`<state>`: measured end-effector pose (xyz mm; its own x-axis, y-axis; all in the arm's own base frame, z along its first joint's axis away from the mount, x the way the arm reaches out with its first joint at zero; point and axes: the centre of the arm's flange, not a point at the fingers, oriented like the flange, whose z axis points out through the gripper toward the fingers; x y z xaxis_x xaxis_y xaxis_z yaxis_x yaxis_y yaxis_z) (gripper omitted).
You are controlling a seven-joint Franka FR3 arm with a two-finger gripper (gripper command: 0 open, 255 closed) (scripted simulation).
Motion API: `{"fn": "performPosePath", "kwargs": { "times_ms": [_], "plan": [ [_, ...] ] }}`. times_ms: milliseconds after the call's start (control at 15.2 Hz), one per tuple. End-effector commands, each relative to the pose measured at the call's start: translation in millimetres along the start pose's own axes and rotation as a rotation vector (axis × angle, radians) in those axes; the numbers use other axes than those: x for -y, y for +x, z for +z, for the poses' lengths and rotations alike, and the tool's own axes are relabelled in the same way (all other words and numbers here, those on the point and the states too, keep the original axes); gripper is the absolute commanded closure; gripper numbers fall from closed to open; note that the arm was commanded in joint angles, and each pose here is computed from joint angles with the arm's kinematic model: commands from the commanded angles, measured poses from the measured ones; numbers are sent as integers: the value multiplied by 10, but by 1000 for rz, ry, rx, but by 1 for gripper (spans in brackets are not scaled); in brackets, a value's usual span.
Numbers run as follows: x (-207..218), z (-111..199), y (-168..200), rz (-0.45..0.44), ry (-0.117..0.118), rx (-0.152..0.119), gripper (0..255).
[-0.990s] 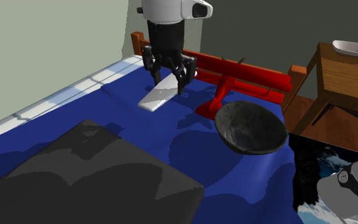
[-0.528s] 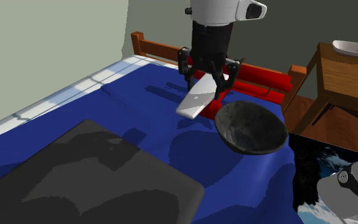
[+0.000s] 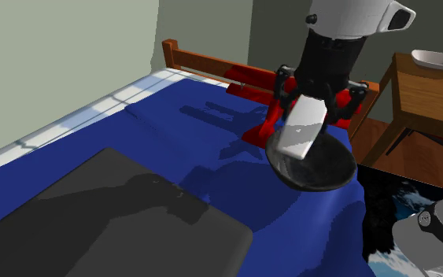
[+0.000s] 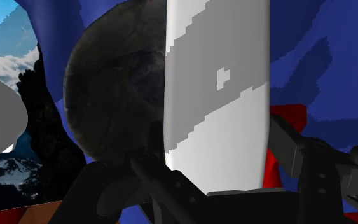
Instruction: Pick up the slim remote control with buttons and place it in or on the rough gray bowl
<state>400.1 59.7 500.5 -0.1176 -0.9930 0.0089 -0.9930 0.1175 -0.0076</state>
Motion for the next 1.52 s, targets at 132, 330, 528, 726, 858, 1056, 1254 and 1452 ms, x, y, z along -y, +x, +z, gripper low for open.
{"fn": "performPosePath", "kwargs": {
  "times_ms": [132,330,528,726,858,1056,1254,1452],
  "plan": [
    [-316,99,103,0,0,1,255],
    [-317,257,102,0,0,1,255],
    [-319,416,100,0,0,1,255],
    [-320,574,99,0,0,1,255],
    [-321,680,98,0,0,1,255],
    [-321,718,98,0,0,1,255],
    [-321,718,98,0,0,1,255],
    [-321,718,98,0,0,1,255]
  ]
}}
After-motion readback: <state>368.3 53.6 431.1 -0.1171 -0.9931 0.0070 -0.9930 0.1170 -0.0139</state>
